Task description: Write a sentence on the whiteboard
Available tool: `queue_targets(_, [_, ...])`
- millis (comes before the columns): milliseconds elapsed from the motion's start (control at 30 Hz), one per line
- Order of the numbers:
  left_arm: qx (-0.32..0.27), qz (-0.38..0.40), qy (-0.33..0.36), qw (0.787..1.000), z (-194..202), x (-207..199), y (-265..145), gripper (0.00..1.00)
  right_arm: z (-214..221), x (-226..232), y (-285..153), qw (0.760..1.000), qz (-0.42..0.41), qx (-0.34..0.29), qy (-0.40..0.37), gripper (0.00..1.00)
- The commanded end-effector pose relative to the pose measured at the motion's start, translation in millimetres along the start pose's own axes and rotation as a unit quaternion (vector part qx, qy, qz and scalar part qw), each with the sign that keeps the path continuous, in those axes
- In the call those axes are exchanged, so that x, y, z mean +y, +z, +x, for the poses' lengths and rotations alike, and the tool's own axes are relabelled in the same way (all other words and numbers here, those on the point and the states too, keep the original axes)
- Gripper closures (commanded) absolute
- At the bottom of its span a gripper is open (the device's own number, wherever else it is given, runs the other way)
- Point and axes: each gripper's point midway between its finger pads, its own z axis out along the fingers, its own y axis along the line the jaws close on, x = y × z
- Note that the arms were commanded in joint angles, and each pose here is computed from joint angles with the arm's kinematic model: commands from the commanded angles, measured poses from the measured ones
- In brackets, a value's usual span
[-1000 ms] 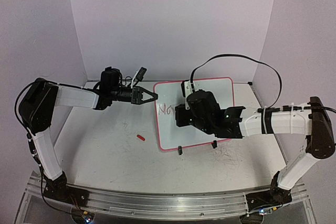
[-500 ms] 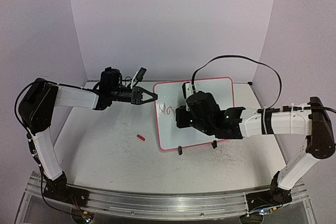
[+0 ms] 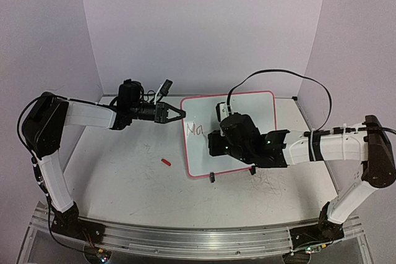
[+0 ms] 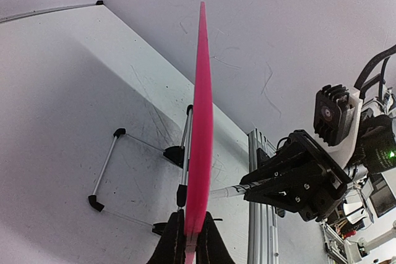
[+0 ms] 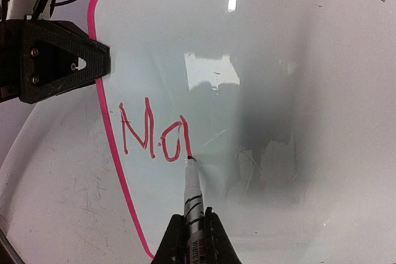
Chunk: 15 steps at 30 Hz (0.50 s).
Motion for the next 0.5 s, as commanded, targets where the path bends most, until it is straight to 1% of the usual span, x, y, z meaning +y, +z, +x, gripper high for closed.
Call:
queue_targets(0, [-0.004, 0.031, 0.021, 0.999, -12.4, -28.6, -5.4, 1.0, -10.6, -1.3, -1.9, 1.0, 0.007, -0.011, 0.005, 1.0])
queue_targets(200, [-0.004, 0.031, 0.022, 0.999, -12.6, -29.1, -5.5, 1.0, -24.4, 5.6, -0.1, 1.0, 0.004, -0.029, 0.005, 1.0])
queue_targets(467, [-0.004, 0.031, 0.02, 0.999, -12.2, -28.7, -5.3, 1.0, -33.9, 2.7, 1.3, 0.999, 0.012, -0.041, 0.005, 1.0])
